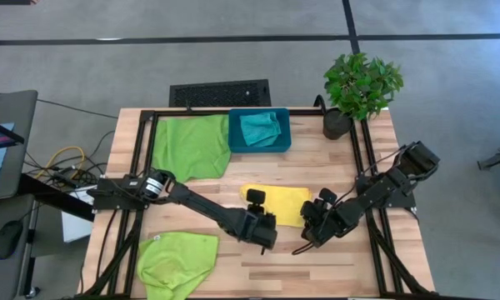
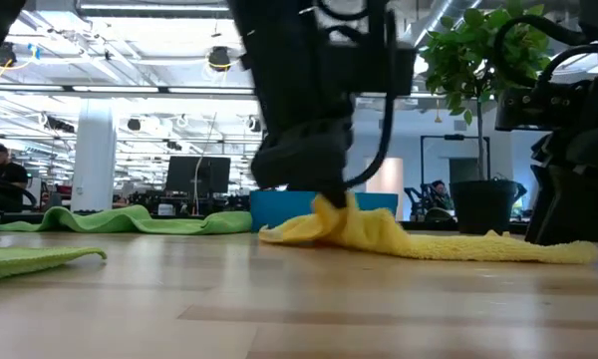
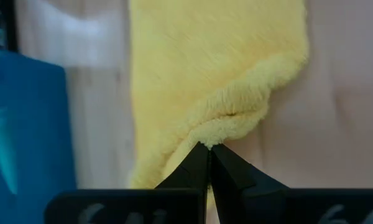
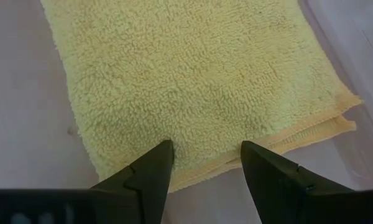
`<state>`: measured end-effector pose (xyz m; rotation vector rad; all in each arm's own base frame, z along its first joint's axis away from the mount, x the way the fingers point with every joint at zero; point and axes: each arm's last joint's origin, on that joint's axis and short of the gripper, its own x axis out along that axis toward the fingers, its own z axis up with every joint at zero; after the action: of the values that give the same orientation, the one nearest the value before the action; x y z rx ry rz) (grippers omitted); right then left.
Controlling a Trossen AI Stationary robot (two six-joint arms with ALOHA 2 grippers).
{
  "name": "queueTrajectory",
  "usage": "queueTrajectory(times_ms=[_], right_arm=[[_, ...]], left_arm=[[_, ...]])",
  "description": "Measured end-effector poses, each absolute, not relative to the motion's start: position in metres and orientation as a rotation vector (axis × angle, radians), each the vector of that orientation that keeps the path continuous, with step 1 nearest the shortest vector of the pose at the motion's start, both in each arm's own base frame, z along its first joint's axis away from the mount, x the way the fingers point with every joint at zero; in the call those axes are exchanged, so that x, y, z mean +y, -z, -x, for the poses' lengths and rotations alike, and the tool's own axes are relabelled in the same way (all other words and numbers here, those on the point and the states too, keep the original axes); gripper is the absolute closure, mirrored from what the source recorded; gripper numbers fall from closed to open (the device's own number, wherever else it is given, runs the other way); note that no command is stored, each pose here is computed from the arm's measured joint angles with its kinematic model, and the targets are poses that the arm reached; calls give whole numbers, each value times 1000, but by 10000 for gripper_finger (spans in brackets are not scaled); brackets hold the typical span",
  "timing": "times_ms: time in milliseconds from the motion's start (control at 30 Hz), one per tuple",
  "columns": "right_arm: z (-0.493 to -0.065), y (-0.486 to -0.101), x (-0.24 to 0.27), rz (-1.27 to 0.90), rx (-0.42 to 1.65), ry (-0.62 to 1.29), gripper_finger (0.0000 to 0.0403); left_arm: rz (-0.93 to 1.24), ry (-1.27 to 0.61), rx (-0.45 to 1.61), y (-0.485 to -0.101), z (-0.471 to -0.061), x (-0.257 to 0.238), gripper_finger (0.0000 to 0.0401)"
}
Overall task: Fold microfiber towels
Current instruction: Fold the yellow microfiber cloth
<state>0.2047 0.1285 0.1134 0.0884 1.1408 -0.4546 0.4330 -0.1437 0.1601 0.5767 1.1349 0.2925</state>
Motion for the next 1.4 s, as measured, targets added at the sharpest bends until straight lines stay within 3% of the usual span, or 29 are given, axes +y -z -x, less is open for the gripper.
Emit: queueTrajectory(times_ms=[267,700,967,1400], right_arm=[[-205,-113,129,-75,1148,445,182],[-204,-112,128,-70,1154,445,182],[-204,-113,128,-71,1156,444,182],[-196,-161,140,-94,1096,365,182]], left_arm=[[-658,-250,1029,-197,-454,-140,401],[-678,-18,798,-210,-487,-125,401],[-670,-23,777,-203,-490,-116,401],[-645,-28,749,-205,-493,-113,401]])
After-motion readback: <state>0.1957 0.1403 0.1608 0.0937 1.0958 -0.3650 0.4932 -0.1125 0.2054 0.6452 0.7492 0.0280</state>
